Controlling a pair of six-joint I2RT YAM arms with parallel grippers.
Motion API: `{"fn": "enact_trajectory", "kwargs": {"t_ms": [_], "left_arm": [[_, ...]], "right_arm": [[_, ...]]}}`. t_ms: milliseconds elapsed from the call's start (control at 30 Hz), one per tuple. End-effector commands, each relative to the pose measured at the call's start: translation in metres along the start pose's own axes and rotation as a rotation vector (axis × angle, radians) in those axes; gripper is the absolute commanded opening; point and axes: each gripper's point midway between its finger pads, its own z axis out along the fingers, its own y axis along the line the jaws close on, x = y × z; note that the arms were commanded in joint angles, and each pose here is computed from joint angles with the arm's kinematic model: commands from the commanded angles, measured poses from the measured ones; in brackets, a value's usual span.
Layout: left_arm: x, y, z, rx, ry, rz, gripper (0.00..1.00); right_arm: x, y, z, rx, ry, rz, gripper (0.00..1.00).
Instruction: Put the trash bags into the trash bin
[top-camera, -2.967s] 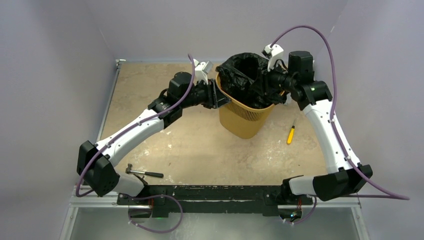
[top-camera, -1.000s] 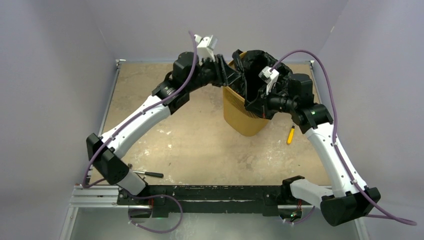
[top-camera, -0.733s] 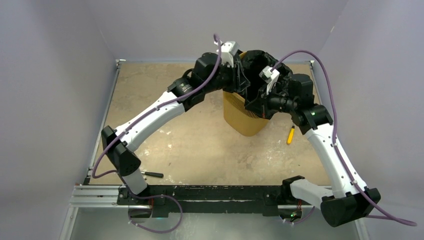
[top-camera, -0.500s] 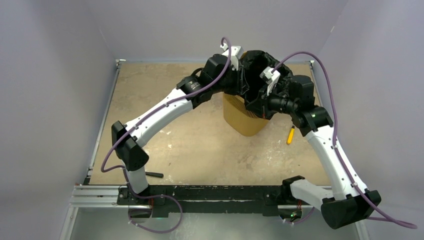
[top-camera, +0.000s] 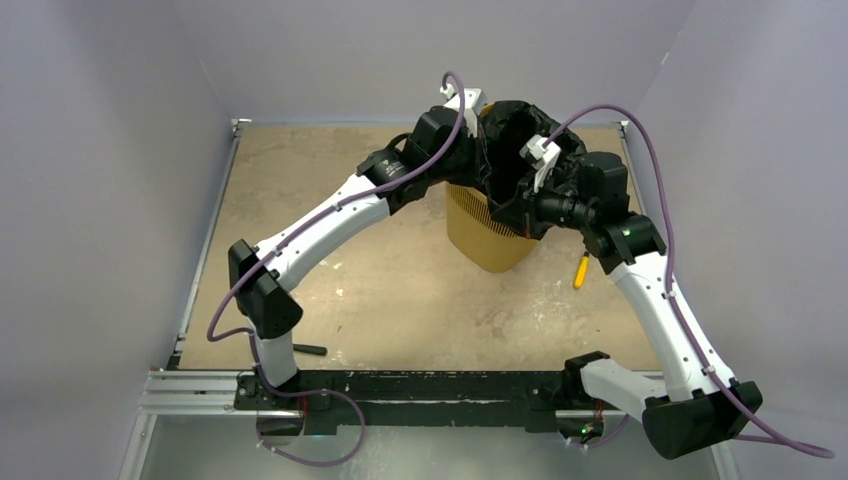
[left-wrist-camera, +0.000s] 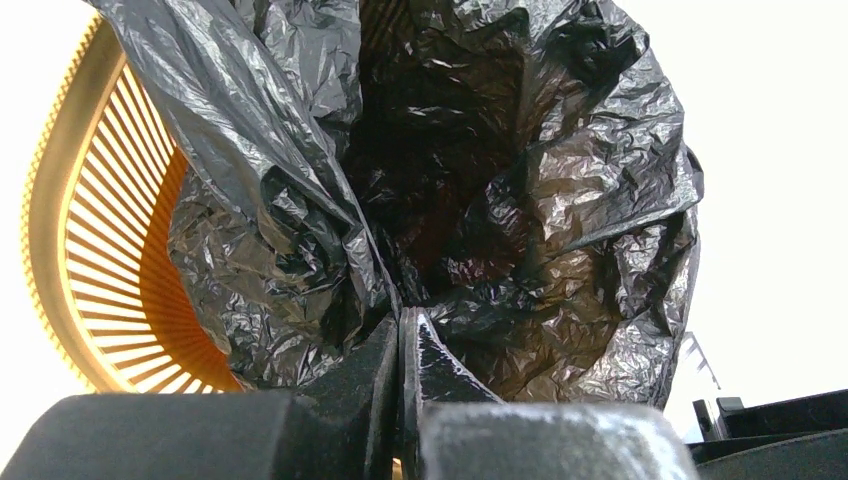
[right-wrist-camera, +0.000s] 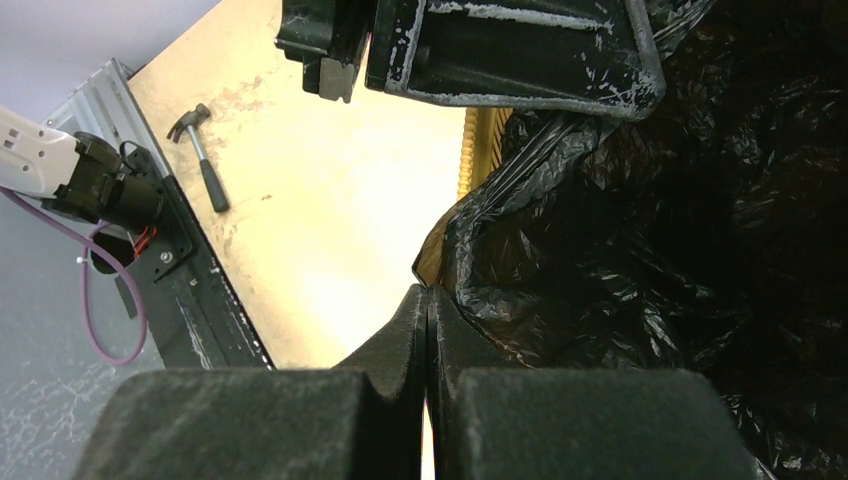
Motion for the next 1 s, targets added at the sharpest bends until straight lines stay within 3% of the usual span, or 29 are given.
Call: {"fn": "enact_trajectory", "kwargs": {"t_ms": [0, 367, 533, 767, 833, 967], "left_arm": [[-0.032, -0.009, -0.016, 0.03, -0.114, 0.007, 0.0], [-0.055, 0.022, -0.05, 0.081, -0.274, -0.092, 0.0], [-0.064, 0.026, -0.057, 0.183, -0.3, -0.14, 0.0], [-0.061, 0.053, -0.06, 0.124, -0.322, -0.204, 0.0], [-0.068, 0.057, -0.065, 0.155, -0.37, -0.227, 0.0], [-0.069, 0.068, -0.063, 0.138, -0.361, -0.225, 0.0]], "right_arm": [[-0.012, 0.003, -0.003, -0.003, -0.046, -0.041, 0.0], [-0.019, 0.005, -0.002, -0.017, -0.058, -0.044, 0.0], [-0.025, 0.011, -0.002, -0.049, -0.071, -0.046, 0.01], [-0.017, 0.011, 0.004, -0.081, -0.038, -0.026, 0.04], [-0.015, 0.011, 0.006, -0.089, -0.033, -0.025, 0.07], [-0.017, 0.017, 0.005, -0.121, -0.033, -0.033, 0.23]]}}
